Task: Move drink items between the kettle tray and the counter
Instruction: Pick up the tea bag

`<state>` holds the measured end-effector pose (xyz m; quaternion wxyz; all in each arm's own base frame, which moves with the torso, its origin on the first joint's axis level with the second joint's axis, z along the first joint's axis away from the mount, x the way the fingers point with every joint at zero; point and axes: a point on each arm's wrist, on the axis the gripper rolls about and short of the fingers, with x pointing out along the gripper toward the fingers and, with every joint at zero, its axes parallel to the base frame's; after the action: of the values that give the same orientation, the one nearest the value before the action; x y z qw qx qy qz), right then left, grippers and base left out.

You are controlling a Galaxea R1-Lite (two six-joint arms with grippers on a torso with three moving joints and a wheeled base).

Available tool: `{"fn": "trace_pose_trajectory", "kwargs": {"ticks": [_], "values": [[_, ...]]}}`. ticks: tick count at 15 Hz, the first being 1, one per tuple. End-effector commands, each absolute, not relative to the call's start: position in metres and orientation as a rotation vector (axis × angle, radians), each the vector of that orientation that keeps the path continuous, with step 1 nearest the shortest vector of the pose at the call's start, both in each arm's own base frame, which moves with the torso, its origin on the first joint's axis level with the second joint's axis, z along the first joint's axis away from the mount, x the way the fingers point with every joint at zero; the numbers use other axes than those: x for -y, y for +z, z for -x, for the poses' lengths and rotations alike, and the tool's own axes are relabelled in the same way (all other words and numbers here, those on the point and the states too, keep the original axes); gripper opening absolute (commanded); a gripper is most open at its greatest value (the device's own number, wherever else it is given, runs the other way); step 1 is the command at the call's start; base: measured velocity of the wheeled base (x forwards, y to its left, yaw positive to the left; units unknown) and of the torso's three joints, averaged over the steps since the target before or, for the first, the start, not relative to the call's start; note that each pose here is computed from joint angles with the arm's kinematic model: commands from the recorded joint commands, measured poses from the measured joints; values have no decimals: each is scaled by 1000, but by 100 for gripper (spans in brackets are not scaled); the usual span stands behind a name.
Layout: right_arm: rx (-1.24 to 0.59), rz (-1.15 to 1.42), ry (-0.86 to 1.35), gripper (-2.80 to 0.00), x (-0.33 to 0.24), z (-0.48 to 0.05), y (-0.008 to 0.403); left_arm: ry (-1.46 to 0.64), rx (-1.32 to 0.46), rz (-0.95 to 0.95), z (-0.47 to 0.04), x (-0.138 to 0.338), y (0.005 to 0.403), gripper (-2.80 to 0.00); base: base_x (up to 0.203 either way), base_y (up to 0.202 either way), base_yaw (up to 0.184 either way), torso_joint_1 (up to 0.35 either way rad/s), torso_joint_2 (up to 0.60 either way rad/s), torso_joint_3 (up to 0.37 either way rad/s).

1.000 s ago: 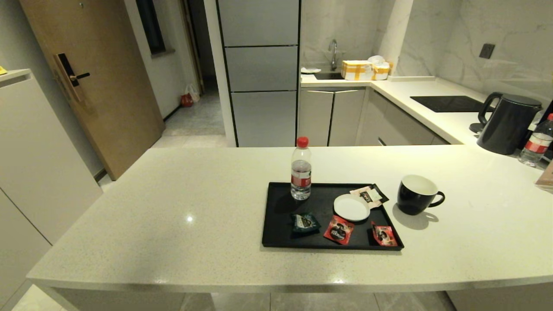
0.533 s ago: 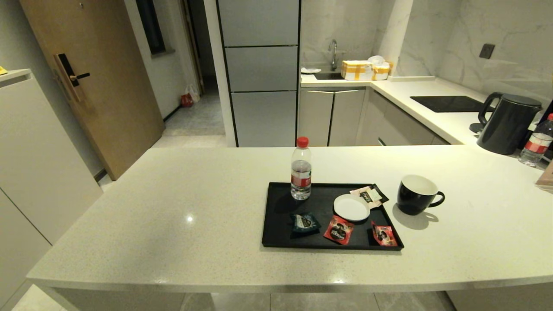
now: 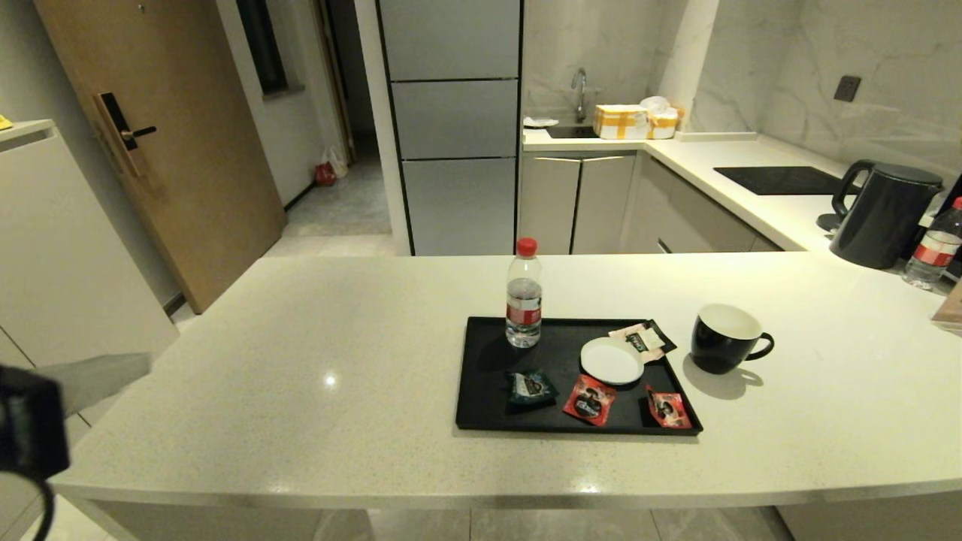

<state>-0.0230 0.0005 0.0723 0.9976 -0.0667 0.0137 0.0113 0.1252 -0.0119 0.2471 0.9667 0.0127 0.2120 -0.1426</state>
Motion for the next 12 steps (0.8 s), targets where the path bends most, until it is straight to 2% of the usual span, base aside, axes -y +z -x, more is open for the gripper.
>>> {"fn": "trace_pose_trajectory", "kwargs": {"ticks": [1,3,6,7,10,12], "values": [[-31,135,24,-280,0,23,71,-432,-647,15,-196,27,221,-280,0,0,0,0,0,0],[-31,135,24,-280,0,23,71,-553,-772,19,-242,53,197,-280,0,0,0,0,0,0],[-31,135,24,-280,0,23,71,-667,-832,6,-296,94,172,-280,0,0,0,0,0,0],[-31,135,24,-280,0,23,71,-689,-807,0,-317,109,166,0,0,0,0,0,0,0],[-31,135,24,-280,0,23,71,-754,-762,24,-339,168,158,0,0,0,0,0,0,0],[-31,135,24,-280,0,23,71,-751,-781,29,-340,180,152,0,0,0,0,0,0,0]]}}
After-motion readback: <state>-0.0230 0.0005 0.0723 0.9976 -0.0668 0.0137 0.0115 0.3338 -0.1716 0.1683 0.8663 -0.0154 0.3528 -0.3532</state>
